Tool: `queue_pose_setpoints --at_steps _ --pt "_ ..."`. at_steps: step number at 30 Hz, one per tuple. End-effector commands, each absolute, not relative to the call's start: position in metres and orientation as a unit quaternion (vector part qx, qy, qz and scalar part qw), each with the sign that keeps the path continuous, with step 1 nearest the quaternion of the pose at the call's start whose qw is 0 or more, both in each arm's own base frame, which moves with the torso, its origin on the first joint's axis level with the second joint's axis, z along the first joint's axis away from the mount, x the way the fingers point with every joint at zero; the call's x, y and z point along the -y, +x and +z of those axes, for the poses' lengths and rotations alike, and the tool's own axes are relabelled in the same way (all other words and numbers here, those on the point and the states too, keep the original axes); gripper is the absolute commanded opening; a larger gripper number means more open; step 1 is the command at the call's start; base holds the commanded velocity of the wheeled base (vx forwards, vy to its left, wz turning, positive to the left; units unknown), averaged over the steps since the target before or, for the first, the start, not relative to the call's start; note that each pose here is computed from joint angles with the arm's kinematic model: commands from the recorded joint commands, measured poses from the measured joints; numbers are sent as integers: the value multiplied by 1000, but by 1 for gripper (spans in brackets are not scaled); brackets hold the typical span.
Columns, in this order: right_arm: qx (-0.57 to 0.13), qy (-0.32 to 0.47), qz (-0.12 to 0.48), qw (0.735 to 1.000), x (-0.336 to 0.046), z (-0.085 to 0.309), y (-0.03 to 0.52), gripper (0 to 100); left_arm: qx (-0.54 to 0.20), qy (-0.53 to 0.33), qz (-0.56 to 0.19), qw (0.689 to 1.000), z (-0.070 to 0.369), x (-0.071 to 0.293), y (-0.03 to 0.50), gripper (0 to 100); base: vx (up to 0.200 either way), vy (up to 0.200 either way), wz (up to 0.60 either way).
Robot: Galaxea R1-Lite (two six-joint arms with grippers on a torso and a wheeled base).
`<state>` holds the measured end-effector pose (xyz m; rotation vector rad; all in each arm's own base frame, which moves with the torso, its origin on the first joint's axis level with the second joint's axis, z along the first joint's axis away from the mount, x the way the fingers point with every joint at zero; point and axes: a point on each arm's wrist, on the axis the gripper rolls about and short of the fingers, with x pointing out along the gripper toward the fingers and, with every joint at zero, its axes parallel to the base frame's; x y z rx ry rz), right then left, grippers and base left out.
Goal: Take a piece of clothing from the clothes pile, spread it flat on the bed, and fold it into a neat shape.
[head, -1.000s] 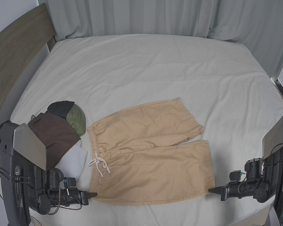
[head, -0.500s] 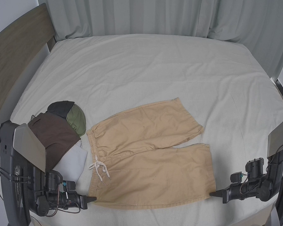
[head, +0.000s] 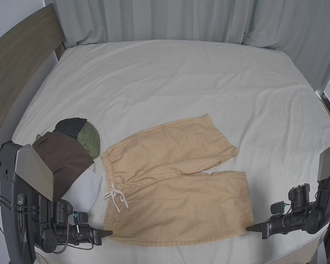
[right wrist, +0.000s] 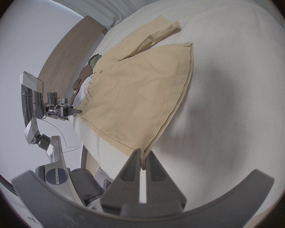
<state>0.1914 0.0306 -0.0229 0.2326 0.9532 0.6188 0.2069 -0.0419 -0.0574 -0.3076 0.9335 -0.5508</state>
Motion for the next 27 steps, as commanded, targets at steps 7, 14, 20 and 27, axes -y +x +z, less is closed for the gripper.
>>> queue_pose_setpoints --at_steps 7,14,20,27 --pt "-453 112 295 834 -30 -21 187 0 -449 -147 -260 842 -57 41 203 0 0 0 0" --pt "-444 112 303 836 -32 -20 188 0 -431 -147 -261 851 -52 41 209 0 0 0 0" --pt "-428 111 307 843 -33 -18 191 0 -414 -152 -273 855 -46 42 213 0 0 0 0" --pt "-417 110 308 848 -33 -17 194 0 -408 -152 -277 856 -45 43 215 0 0 0 0"
